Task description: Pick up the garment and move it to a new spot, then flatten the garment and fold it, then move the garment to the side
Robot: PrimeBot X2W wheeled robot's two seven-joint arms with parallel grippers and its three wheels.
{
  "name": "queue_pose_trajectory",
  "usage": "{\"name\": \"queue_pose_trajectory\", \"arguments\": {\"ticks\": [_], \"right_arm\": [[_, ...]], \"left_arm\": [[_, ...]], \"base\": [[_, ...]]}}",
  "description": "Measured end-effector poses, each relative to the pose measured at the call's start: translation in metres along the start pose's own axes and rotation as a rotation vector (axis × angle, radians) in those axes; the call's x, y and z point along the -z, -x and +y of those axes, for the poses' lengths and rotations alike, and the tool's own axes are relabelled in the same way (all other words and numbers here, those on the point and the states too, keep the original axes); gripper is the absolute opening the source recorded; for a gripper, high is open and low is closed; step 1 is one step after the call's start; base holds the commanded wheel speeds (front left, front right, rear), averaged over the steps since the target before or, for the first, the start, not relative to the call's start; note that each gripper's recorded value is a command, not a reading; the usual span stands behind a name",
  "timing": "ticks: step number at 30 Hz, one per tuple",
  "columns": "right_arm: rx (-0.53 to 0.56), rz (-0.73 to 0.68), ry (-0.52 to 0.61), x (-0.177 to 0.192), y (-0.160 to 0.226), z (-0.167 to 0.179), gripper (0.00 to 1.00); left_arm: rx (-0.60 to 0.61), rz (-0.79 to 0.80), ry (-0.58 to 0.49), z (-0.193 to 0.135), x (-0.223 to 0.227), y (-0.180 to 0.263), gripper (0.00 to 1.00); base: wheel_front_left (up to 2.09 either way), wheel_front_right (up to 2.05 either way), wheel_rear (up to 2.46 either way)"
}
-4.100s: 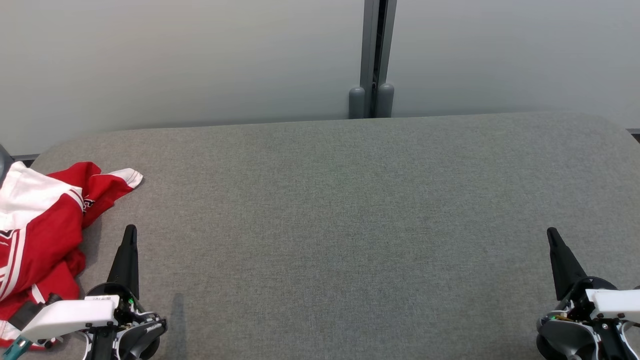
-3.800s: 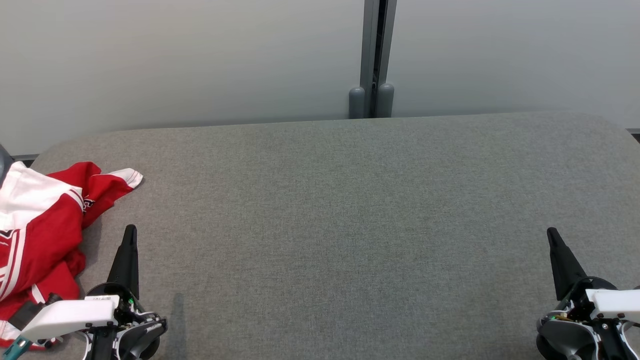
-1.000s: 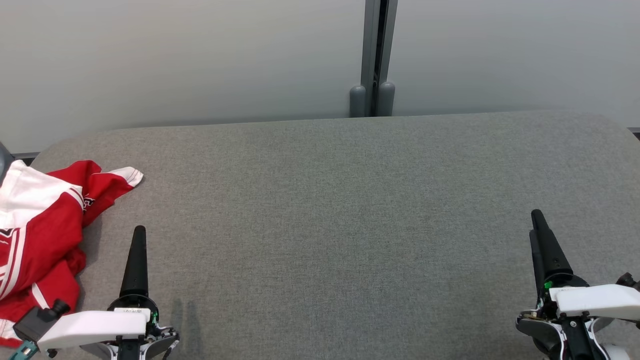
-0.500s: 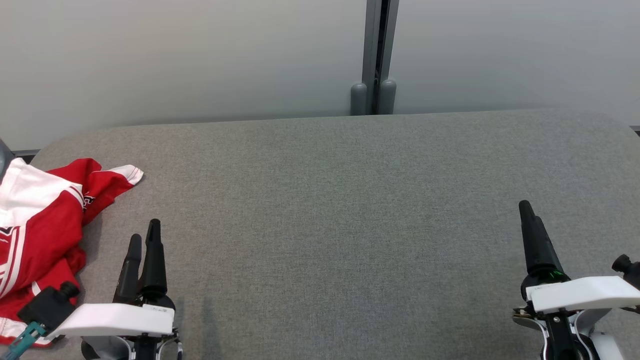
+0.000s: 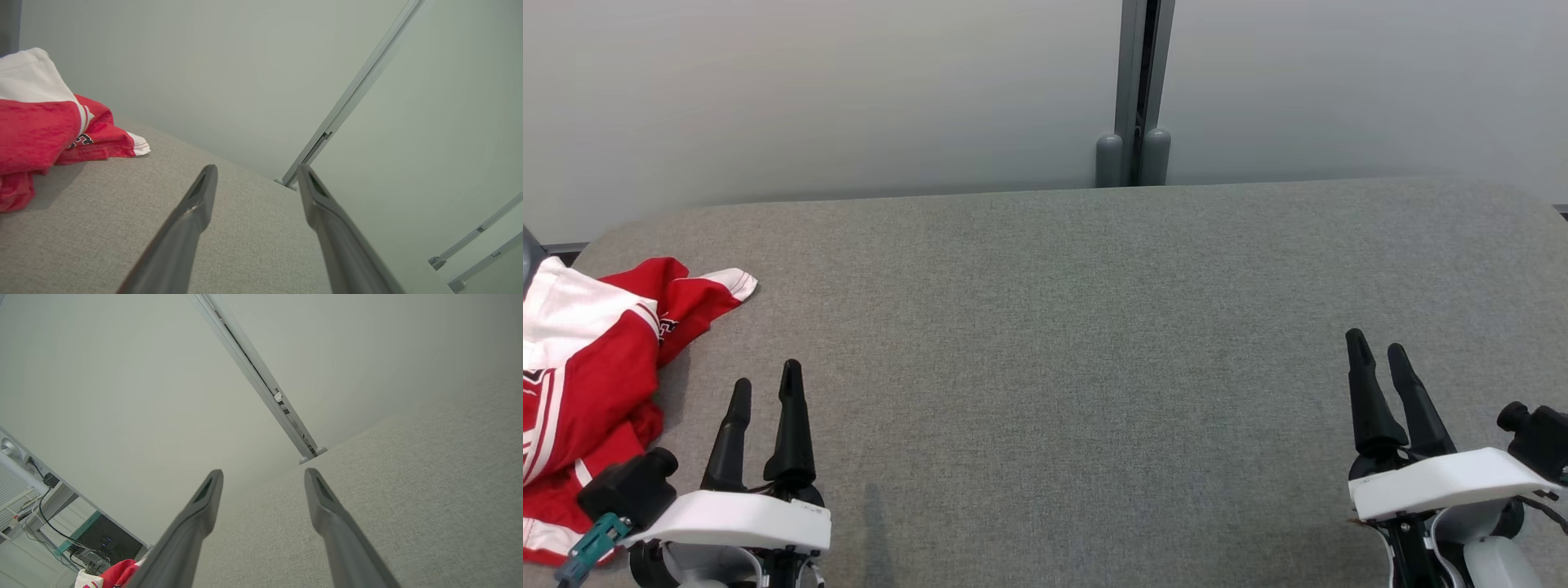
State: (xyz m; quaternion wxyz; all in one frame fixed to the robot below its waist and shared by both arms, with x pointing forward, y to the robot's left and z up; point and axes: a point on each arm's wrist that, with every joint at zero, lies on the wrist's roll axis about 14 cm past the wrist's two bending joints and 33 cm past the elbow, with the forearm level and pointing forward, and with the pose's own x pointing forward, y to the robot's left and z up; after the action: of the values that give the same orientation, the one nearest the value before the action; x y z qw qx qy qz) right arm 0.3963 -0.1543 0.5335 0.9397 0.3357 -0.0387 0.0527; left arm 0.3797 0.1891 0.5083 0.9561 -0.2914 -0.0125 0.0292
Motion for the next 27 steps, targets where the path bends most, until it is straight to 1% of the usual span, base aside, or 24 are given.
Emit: {"name": "queue_pose_trajectory", "arguments": {"ticks": [6, 7, 8, 9, 10, 27], "right_arm": [[-0.021, 0.0, 0.097, 0.001, -0.002, 0.004, 1.0], [-0.021, 0.0, 0.097, 0.001, -0.002, 0.004, 1.0], [-0.028, 0.003, 0.127, 0.002, -0.003, 0.006, 1.0], [-0.028, 0.003, 0.127, 0.002, -0.003, 0.006, 1.0], [-0.038, -0.002, 0.154, 0.001, -0.004, 0.008, 1.0], [-0.093, -0.011, 0.311, 0.003, -0.004, 0.021, 1.0]], "left_arm": [[0.01, -0.012, -0.079, -0.002, -0.001, 0.0, 1.0], [0.01, -0.012, -0.079, -0.002, -0.001, 0.0, 1.0], [0.01, -0.015, -0.102, -0.002, -0.001, 0.0, 1.0], [0.01, -0.015, -0.102, -0.002, -0.001, 0.0, 1.0], [0.012, -0.02, -0.124, -0.003, -0.002, 0.0, 1.0], [0.043, -0.063, -0.282, -0.011, -0.008, 0.002, 1.0]], "base": [[0.0, 0.0, 0.0], [0.0, 0.0, 0.0], [0.0, 0.0, 0.0], [0.0, 0.0, 0.0], [0.0, 0.0, 0.0], [0.0, 0.0, 0.0]]}}
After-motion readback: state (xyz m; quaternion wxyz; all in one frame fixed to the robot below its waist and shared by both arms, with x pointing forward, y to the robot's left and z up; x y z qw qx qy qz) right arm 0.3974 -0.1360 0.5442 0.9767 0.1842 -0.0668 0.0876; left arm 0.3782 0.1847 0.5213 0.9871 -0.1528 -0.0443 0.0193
